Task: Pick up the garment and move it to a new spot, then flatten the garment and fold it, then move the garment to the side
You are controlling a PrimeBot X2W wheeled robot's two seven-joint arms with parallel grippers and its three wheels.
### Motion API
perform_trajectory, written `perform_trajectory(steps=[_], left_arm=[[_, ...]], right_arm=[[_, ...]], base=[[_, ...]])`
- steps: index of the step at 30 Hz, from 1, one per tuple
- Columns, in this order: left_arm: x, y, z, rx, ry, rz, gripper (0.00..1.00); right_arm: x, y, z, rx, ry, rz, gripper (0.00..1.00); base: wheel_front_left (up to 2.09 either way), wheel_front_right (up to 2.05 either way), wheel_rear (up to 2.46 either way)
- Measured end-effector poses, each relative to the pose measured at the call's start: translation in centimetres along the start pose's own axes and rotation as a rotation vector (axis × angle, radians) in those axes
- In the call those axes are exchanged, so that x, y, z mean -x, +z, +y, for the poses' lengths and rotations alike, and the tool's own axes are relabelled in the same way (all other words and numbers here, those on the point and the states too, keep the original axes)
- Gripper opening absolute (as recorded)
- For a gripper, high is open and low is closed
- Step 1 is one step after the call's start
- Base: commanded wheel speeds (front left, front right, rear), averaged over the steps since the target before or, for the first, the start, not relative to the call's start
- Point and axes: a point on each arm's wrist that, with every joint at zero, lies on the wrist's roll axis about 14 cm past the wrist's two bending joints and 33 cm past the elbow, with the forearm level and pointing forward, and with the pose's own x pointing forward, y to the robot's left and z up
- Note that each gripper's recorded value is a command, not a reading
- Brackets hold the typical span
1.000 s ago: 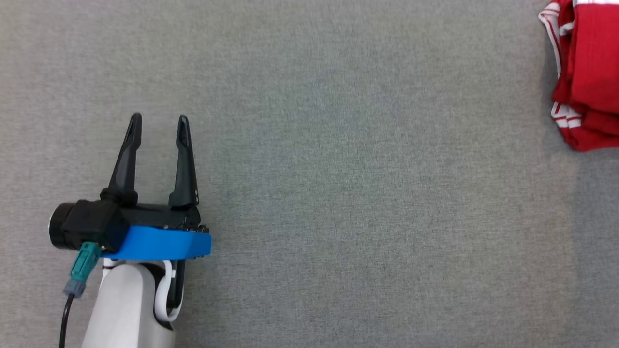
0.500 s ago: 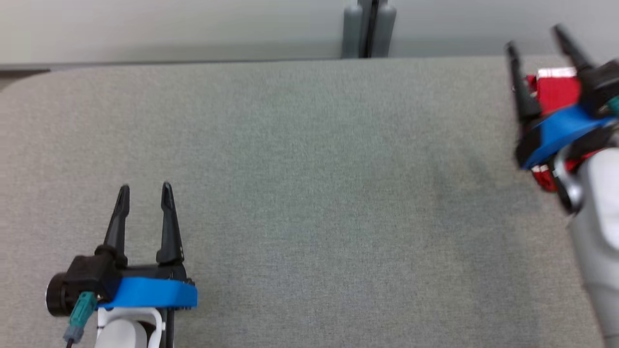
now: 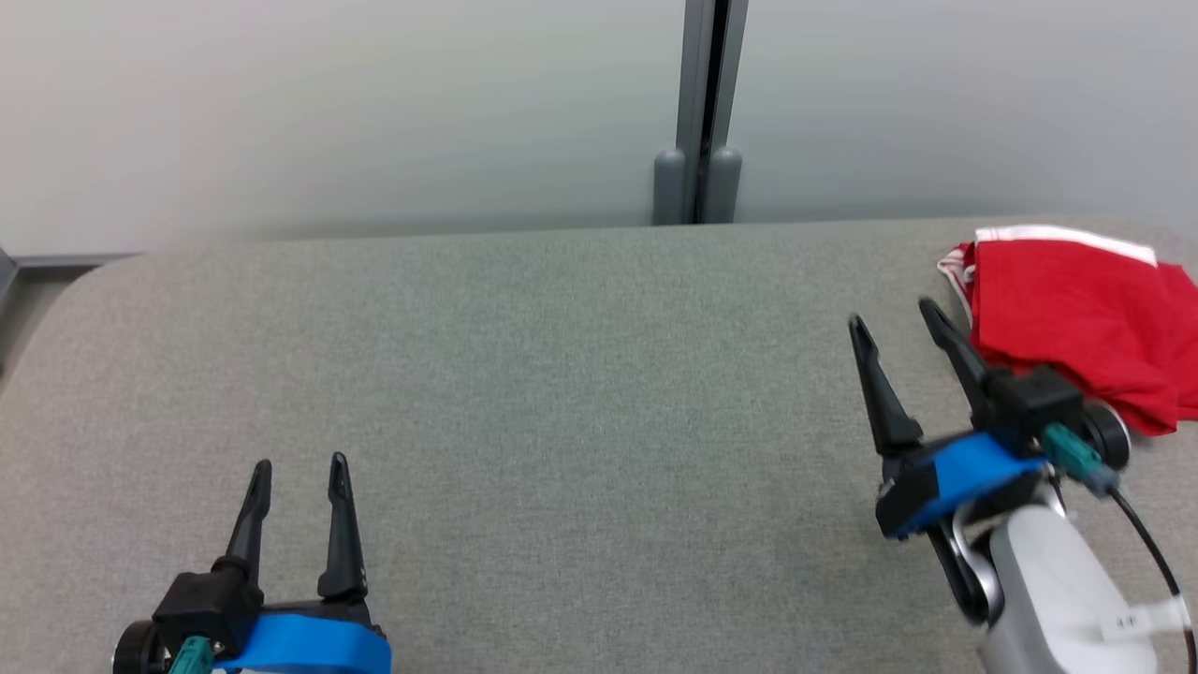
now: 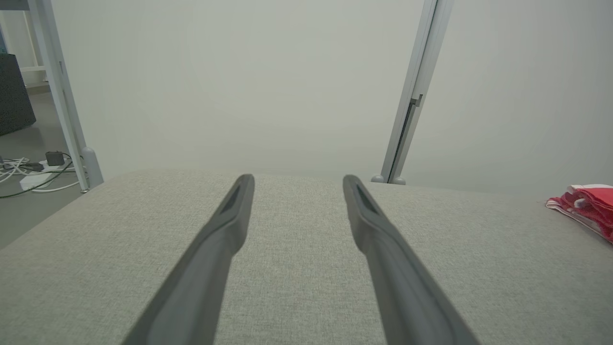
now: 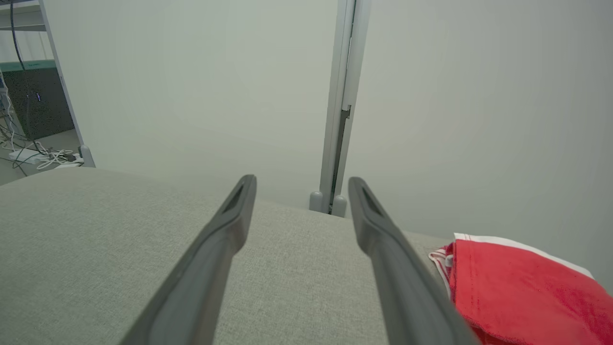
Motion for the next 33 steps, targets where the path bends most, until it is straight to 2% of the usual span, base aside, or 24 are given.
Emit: perform_trajectory(steps=[6,14,32,33], left_arm=[[1.1,0.2,-0.4,-0.001,-0.006,-0.007,1.00],[1.5,0.5,-0.7,-0.001,-0.015,-0.014,1.00],[1.8,0.2,0.1,0.002,0.009,-0.003,1.00],[1.9,0.0,0.0,0.003,0.009,0.001,0.00]], right_arm=[[3.9,-0.5,-0.4,-0.052,-0.065,0.009,1.00],[6.9,-0.1,-1.2,-0.069,-0.127,0.012,1.00],[8.2,-0.3,-1.2,-0.106,-0.142,0.031,1.00],[8.2,-0.4,-1.2,-0.107,-0.142,0.036,0.00]], base=[[0.00,0.00,0.00],[0.00,0.00,0.00],[0.00,0.00,0.00],[0.00,0.00,0.00]])
